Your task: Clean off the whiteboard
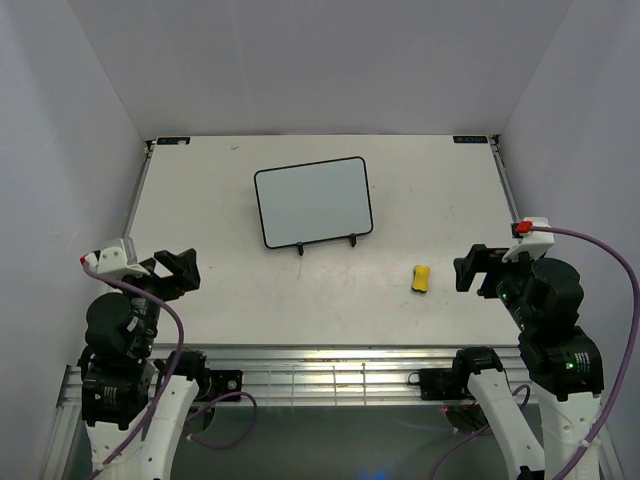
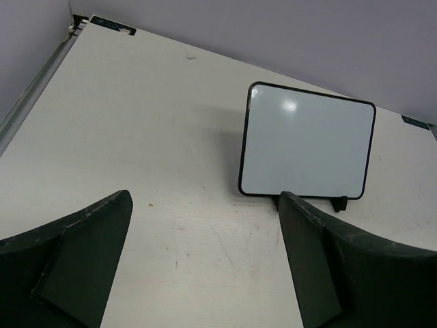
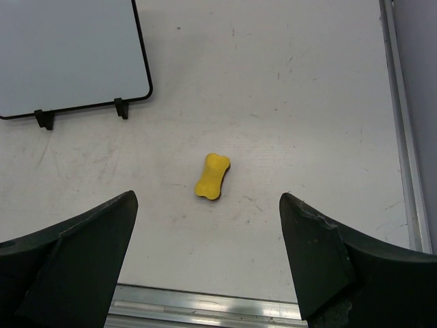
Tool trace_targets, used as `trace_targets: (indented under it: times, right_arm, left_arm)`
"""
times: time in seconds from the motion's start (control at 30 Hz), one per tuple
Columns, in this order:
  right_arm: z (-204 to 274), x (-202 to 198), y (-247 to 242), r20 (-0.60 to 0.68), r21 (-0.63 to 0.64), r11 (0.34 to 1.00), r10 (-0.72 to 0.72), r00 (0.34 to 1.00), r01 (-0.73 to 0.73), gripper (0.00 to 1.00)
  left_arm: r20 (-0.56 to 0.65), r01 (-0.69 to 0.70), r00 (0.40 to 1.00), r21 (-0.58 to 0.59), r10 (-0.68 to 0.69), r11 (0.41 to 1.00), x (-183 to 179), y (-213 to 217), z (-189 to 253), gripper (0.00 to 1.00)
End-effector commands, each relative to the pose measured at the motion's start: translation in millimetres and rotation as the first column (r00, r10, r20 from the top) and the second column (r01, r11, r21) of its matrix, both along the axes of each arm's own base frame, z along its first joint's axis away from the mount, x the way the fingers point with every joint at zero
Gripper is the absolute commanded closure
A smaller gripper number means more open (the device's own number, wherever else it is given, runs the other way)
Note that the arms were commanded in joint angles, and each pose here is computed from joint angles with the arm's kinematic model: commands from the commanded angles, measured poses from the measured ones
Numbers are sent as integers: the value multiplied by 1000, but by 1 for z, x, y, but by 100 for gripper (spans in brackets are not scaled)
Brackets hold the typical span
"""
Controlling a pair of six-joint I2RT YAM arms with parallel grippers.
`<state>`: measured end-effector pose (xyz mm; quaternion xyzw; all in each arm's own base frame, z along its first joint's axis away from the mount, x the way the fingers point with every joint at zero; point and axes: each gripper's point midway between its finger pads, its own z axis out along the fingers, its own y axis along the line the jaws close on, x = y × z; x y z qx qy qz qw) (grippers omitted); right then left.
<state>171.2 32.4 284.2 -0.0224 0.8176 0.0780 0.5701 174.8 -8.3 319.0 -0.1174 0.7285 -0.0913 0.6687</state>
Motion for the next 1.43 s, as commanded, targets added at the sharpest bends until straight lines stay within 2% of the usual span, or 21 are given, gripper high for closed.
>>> trace_targets:
  times: [0.0,0.27,0.6,0.83,1.03,1.4]
  right_arm:
    - [10,7,3,37,1,1000,17,999,-17,10]
    - [5,17,11,36,30,999,35,999,-36,10]
    - [3,22,11,40,30,999,32,999,-34,10]
    - [3,24,12,46,31,999,35,998,-37,10]
    - [4,25,19,51,37,996,75,996,-77,10]
    - [3,27,21,51,36,995,86,995,-88,10]
  left_arm:
    - [27,-33,999,16,33,999,-7,8,8,2]
    - [-19,-70,997,28,71,997,0,14,-2,2]
    - [-19,-34,999,36,35,999,3,8,-1,2]
    - [57,87,995,5,-87,996,5,-15,15,2]
    - [70,186,980,32,-188,982,6,-32,22,2]
    - [51,51,997,60,-54,997,13,-7,17,2]
